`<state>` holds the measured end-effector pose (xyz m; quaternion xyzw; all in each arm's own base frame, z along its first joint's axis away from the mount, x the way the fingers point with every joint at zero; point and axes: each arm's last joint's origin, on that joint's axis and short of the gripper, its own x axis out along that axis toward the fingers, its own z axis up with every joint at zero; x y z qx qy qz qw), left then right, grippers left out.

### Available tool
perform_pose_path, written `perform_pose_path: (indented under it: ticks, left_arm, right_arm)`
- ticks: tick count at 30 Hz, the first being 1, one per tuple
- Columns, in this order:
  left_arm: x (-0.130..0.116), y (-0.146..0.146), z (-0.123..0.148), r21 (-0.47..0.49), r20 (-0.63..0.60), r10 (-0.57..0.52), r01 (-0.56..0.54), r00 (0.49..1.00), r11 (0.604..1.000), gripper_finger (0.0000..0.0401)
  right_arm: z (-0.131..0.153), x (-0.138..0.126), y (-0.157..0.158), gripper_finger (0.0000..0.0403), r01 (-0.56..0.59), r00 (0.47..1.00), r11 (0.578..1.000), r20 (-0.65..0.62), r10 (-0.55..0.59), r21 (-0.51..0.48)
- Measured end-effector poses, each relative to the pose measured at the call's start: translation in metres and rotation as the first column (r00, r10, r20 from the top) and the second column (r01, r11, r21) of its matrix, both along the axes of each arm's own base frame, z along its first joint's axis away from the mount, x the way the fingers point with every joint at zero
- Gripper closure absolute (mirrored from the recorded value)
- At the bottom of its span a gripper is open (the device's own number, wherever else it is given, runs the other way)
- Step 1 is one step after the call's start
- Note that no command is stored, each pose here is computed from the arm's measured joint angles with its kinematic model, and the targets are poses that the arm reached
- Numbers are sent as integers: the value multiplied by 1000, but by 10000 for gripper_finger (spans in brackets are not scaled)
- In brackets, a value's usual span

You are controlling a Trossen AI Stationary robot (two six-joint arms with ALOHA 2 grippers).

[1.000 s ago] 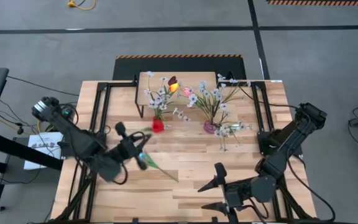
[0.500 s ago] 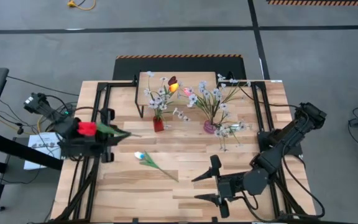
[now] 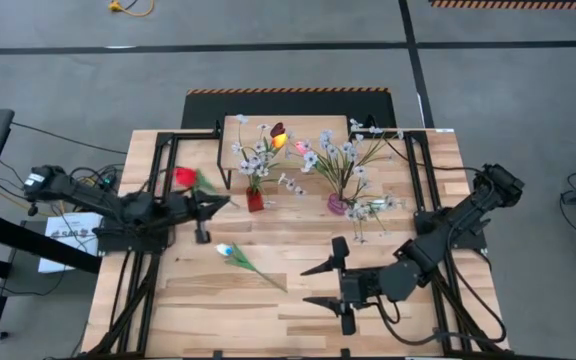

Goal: Pick and place flowers into a vace then onto a shelf
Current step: Put the red tulip into the red vase

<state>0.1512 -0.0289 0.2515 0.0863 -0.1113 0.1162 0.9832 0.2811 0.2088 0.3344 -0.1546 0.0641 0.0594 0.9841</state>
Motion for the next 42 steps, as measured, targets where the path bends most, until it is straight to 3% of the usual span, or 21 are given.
perform_pose_path:
  ticks: [4,19,34,42]
  left_arm:
    - [15,14,-9,-37,-31,76,-77,997,996,401]
    - [43,61,-36,-115,-111,147,-159,983,980,401]
    - [56,70,-54,-179,-160,193,-221,968,959,401]
    - [55,64,-56,-119,-187,266,-290,946,950,401]
  right_arm:
    - [0,3,-4,171,15,1000,1000,0,-15,0]
    - [0,5,-7,171,23,1000,999,5,-23,-35]
    - [0,5,-7,171,25,1000,999,5,-25,-35]
    - [0,5,-7,171,25,1000,999,4,-25,-35]
